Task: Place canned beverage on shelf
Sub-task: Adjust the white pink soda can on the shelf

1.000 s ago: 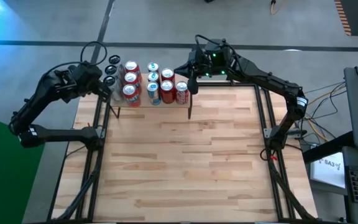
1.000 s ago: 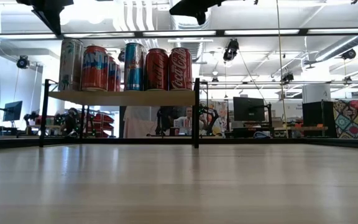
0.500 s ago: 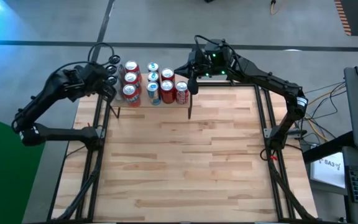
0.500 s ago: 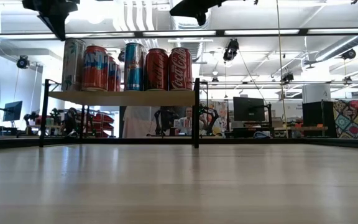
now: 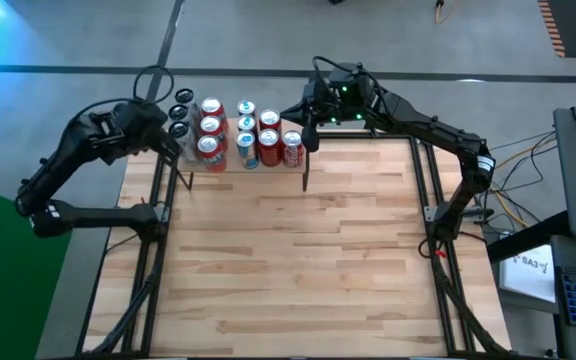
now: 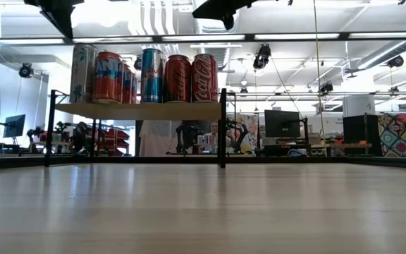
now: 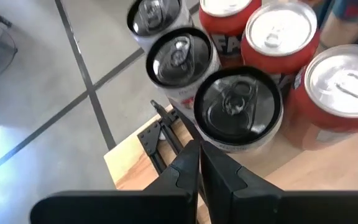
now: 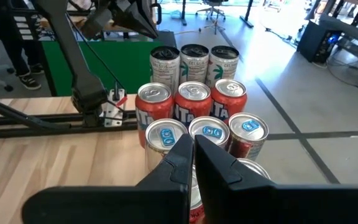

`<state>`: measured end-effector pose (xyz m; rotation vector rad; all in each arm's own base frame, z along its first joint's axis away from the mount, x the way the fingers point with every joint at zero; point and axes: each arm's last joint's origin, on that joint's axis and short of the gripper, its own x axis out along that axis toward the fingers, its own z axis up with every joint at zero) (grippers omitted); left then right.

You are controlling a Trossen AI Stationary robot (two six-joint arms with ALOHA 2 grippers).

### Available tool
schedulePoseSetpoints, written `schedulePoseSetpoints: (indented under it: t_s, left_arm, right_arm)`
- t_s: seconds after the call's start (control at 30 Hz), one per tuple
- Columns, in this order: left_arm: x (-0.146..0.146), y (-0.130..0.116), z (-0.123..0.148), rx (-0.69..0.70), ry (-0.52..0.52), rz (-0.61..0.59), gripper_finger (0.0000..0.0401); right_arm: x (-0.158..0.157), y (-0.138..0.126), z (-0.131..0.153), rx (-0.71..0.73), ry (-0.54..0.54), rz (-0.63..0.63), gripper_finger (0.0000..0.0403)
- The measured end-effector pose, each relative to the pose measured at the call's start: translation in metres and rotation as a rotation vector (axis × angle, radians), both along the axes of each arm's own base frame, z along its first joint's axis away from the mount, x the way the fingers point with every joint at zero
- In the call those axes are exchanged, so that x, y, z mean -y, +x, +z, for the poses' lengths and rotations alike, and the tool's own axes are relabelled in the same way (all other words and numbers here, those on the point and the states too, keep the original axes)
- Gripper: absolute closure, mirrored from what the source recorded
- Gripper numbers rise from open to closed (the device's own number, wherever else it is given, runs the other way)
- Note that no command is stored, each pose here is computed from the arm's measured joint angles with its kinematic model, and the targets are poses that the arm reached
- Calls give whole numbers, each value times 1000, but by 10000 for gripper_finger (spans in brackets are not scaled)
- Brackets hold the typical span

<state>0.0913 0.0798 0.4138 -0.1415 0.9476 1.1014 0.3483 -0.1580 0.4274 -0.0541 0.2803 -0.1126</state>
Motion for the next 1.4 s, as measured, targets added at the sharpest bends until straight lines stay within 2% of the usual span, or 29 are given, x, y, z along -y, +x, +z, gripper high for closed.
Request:
schedulePoseSetpoints:
  t_s: [0.13, 0.33, 0.73, 1.23, 1.4]
  left_arm:
    - [1, -1, 7, 26, 20, -23, 401]
    - [-2, 12, 6, 67, -55, -172, 401]
    - [-17, 32, -1, 13, -57, -179, 401]
    - [-19, 35, 0, 18, -46, -181, 401]
    - [-21, 35, 0, 1, -20, -136, 401]
  right_arm:
    - [0, 0, 0, 1, 8, -2, 394]
    - [0, 0, 0, 1, 9, -2, 394]
    - [0, 0, 0, -3, 7, -1, 394]
    - [0, -1, -3, -28, 10, 1, 394]
    - [0, -1, -3, -28, 10, 1, 394]
